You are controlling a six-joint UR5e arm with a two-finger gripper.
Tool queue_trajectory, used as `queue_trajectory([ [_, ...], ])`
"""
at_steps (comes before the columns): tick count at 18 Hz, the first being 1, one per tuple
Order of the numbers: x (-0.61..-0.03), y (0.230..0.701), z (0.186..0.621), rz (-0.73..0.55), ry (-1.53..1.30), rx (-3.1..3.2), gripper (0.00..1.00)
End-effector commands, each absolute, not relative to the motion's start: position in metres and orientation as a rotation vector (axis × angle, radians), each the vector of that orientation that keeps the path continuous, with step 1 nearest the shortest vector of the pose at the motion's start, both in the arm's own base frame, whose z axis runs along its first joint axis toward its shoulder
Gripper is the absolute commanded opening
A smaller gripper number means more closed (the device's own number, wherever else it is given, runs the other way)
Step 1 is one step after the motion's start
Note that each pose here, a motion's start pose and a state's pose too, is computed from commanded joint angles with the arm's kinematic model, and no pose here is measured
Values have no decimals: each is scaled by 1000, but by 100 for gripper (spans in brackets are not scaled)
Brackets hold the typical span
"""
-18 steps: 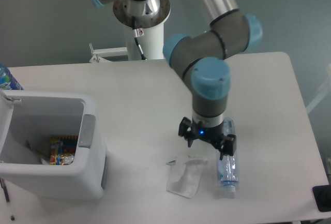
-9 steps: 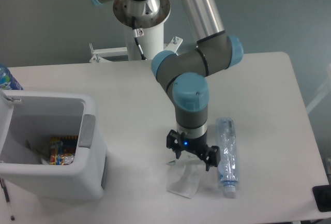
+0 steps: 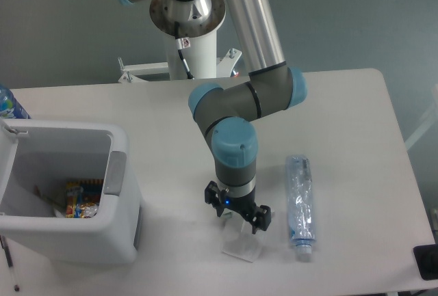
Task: Place the trash in the trash can
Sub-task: 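Move the gripper over the white paper wrapper and lower onto it, then close the gripper on the white paper wrapper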
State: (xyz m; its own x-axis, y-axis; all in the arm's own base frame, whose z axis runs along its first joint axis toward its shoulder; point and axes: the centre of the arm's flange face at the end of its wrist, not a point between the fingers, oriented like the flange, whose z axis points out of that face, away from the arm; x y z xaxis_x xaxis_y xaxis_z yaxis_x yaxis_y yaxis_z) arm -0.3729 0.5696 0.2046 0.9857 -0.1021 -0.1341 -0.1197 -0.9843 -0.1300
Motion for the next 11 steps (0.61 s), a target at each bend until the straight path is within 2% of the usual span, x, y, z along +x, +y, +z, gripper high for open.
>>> queue_trajectory([
  [2,-373,570,206,192,156,-2992,37],
  [5,-373,569,210,198,151,-2989,13],
  [8,-372,569,214,203,151,-2986,1],
  [11,-372,569,220,208,131,-2979,0],
])
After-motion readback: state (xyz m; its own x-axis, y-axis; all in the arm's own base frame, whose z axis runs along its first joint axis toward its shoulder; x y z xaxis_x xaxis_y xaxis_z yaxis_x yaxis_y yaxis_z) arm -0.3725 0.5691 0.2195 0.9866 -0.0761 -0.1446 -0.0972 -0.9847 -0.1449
